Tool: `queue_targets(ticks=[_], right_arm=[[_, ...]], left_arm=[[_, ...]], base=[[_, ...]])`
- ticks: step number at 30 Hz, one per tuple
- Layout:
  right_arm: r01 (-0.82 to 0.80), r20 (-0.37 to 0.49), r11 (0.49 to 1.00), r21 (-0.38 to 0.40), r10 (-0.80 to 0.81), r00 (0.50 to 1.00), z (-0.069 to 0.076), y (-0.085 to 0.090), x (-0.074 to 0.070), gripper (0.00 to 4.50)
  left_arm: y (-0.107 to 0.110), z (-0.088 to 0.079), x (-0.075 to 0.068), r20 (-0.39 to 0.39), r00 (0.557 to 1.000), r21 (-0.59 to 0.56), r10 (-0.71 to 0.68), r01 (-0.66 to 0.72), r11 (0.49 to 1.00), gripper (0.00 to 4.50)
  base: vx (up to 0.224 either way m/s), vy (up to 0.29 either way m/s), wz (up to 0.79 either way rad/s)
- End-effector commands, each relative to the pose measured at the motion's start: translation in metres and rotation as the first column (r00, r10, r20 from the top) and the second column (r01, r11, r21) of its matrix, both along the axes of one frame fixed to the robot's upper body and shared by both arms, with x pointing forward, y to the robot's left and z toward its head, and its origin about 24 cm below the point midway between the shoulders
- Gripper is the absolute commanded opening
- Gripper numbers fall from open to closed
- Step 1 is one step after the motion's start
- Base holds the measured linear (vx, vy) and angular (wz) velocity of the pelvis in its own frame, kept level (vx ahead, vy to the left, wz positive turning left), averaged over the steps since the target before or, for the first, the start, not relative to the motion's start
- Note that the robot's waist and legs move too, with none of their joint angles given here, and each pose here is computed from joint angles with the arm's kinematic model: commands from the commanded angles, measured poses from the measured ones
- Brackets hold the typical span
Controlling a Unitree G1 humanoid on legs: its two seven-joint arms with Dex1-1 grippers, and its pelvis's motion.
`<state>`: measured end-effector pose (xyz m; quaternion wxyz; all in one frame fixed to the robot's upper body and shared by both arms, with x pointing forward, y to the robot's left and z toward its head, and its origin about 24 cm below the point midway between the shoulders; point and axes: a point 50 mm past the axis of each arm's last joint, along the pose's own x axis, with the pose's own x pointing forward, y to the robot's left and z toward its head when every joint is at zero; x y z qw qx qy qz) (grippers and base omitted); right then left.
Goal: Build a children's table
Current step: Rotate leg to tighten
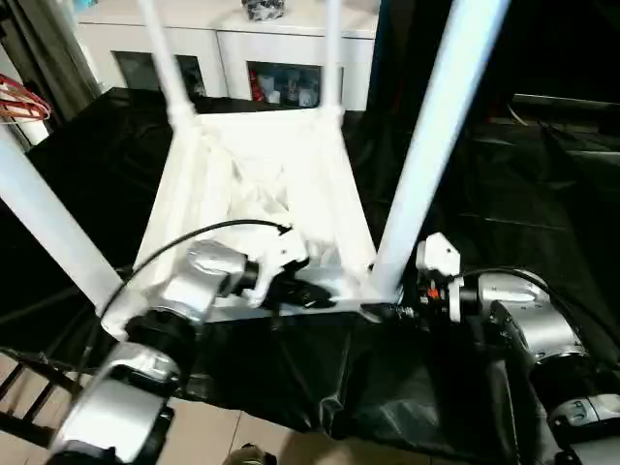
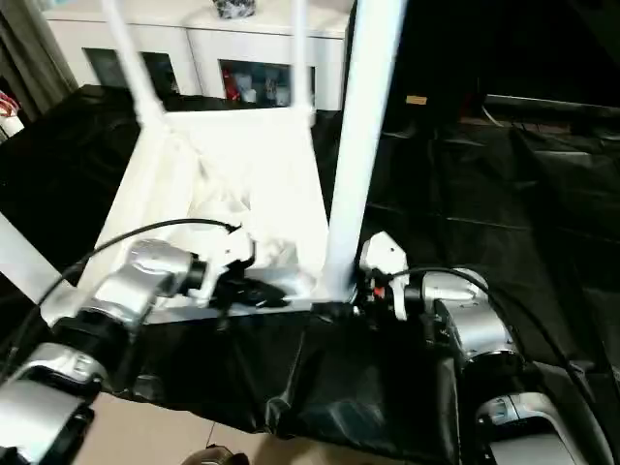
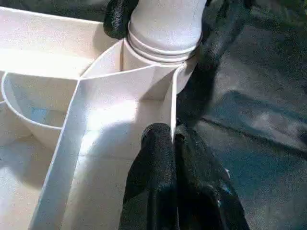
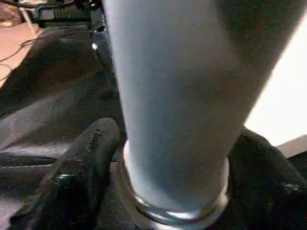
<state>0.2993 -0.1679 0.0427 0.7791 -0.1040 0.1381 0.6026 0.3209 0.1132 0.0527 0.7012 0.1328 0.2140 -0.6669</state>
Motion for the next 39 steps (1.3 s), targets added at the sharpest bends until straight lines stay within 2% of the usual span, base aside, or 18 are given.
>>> queue_targets(ticks=[1, 8, 12, 18, 20, 22, 23, 24, 28, 31, 33, 35, 37, 39], right_arm=[[-0.065, -0.048, 0.997, -0.029, 0.064, 0.997, -0.007, 0.004, -0.007, 3.15], [-0.073, -0.04, 0.997, -0.036, 0.071, 0.997, -0.004, 0.004, -0.003, 2.75], [-0.064, -0.036, 0.998, -0.022, 0.063, 0.997, -0.005, 0.008, -0.003, 2.69], [0.052, -0.018, 0.999, 0.003, -0.052, 0.998, -0.009, 0.014, 0.003, 2.67], [0.139, 0.001, 0.99, 0.006, -0.139, 0.99, -0.012, 0.016, 0.008, 2.66], [0.336, 0.026, 0.942, 0.002, -0.336, 0.941, -0.018, 0.02, 0.02, 2.66], [0.348, 0.028, 0.937, 0.001, -0.348, 0.937, -0.019, 0.021, 0.021, 2.66], [0.461, 0.038, 0.887, 0.006, -0.461, 0.887, -0.022, 0.024, 0.027, 2.66], [0.554, 0.035, 0.832, 0.031, -0.555, 0.831, -0.025, 0.033, 0.032, 2.66], [0.661, 0.049, 0.75, 0.034, -0.662, 0.748, -0.027, 0.05, 0.039, 2.66], [0.68, 0.043, 0.73, 0.065, -0.683, 0.729, -0.024, 0.057, 0.043, 2.66], [0.685, 0.033, 0.723, 0.089, -0.689, 0.724, -0.022, 0.058, 0.044, 3.22], [0.663, 0.039, 0.741, 0.107, -0.669, 0.742, -0.016, 0.055, 0.046, 3.36], [0.635, 0.072, 0.767, 0.092, -0.641, 0.764, -0.013, 0.051, 0.047, 3.54]], left_arm=[[-0.007, 0.018, 0.004, 0.058, 0.998, -0.052, -0.03, 0.033, 0.998, 0.0], [-0.008, 0.02, 0.007, 0.065, 0.998, -0.058, -0.02, 0.024, 0.998, 0.0], [-0.009, 0.023, 0.012, 0.102, 0.994, -0.077, 0.037, -0.029, 0.997, 0.0], [-0.013, 0.024, 0.018, 0.14, 0.983, -0.101, 0.119, -0.106, 0.989, 0.0], [-0.016, 0.023, 0.02, 0.154, 0.976, -0.099, 0.157, -0.143, 0.985, 0.0], [-0.024, 0.021, 0.025, 0.178, 0.953, -0.108, 0.243, -0.227, 0.968, 0.0], [-0.025, 0.021, 0.025, 0.179, 0.952, -0.108, 0.249, -0.232, 0.967, 0.0], [-0.032, 0.019, 0.027, 0.193, 0.937, -0.114, 0.291, -0.273, 0.955, 0.0], [-0.044, 0.014, 0.026, 0.22, 0.926, -0.102, 0.307, -0.291, 0.951, 0.0], [-0.055, 0.015, 0.031, 0.255, 0.898, -0.089, 0.359, -0.348, 0.933, 0.0], [-0.057, 0.017, 0.032, 0.261, 0.895, -0.094, 0.363, -0.35, 0.932, 0.0], [-0.058, 0.017, 0.032, 0.257, 0.898, -0.101, 0.356, -0.342, 0.934, 0.0], [-0.056, 0.018, 0.029, 0.23, 0.912, -0.125, 0.339, -0.318, 0.94, 0.0], [-0.053, 0.018, 0.028, 0.215, 0.918, -0.134, 0.334, -0.311, 0.941, 0.0]], base=[[0.0, 0.0, 0.0], [0.0, 0.0, 0.0], [0.0, 0.0, 0.0], [0.0, 0.0, 0.0], [0.0, 0.0, 0.0], [0.0, 0.0, 0.0], [0.0, 0.0, 0.0], [0.0, 0.0, 0.0], [0.0, 0.0, 0.0], [0.0, 0.0, 0.0], [0.0, 0.0, 0.0], [0.0, 0.0, 0.0], [0.0, 0.0, 0.0], [0.0, 0.0, 0.0]])
